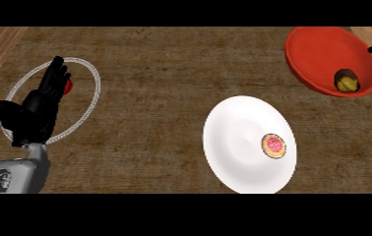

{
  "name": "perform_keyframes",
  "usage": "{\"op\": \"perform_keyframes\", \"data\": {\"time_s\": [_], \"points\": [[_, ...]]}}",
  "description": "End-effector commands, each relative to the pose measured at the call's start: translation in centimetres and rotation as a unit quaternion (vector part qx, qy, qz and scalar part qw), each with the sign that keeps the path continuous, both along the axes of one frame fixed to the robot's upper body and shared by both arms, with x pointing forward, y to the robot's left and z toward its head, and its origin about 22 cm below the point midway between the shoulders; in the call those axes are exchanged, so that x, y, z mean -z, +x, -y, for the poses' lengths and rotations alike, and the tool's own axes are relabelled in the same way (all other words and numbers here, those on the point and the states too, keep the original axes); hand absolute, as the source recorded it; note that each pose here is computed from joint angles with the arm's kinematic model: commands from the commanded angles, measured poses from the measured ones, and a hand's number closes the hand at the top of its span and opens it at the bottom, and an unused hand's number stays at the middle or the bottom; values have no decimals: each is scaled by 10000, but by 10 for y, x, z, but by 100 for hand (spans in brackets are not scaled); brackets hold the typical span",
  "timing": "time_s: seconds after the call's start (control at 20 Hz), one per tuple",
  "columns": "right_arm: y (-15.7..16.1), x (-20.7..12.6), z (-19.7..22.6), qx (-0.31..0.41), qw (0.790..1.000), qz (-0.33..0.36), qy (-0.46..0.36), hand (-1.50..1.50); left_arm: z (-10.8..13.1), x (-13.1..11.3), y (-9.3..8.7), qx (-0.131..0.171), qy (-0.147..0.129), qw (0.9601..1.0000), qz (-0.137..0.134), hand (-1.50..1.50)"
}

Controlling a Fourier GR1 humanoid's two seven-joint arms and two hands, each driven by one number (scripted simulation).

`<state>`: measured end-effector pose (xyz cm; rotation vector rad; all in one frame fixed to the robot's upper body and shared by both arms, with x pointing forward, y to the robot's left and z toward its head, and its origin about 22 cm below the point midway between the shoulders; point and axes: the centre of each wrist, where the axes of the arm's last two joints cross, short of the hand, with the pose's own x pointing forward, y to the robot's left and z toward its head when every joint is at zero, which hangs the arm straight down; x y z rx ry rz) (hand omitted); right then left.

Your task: Pick the sweet potato from the plate and place it in the bowl

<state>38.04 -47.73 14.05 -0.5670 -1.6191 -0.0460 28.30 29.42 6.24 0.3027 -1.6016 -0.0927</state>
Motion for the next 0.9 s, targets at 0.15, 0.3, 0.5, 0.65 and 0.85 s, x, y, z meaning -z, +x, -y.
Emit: {"op": "perform_keyframes", "data": {"time_s": [0.15, 0.3, 0.5, 0.65, 0.85], "points": [[-67, 12, 68, 22, 9981, 18, 617, -150, -5, 1, -3, 9, -33, 10000, -19, 0], [-82, 9, 82, -135, 9975, 57, 685, -150, -3, -3, 3, 41, -13, 10000, 4, 0], [-118, 17, 106, -316, 9930, 191, 1121, -150, -7, -6, 3, -59, -14, 10000, 7, 0], [-134, 15, 117, -403, 9917, 385, 1162, -150, 1, 15, -11, -25, -64, 10000, -42, 0], [-132, 2, 119, -637, 9899, 559, 1140, -150, -5, 16, -9, 12, -72, 9999, -74, 0]]}}
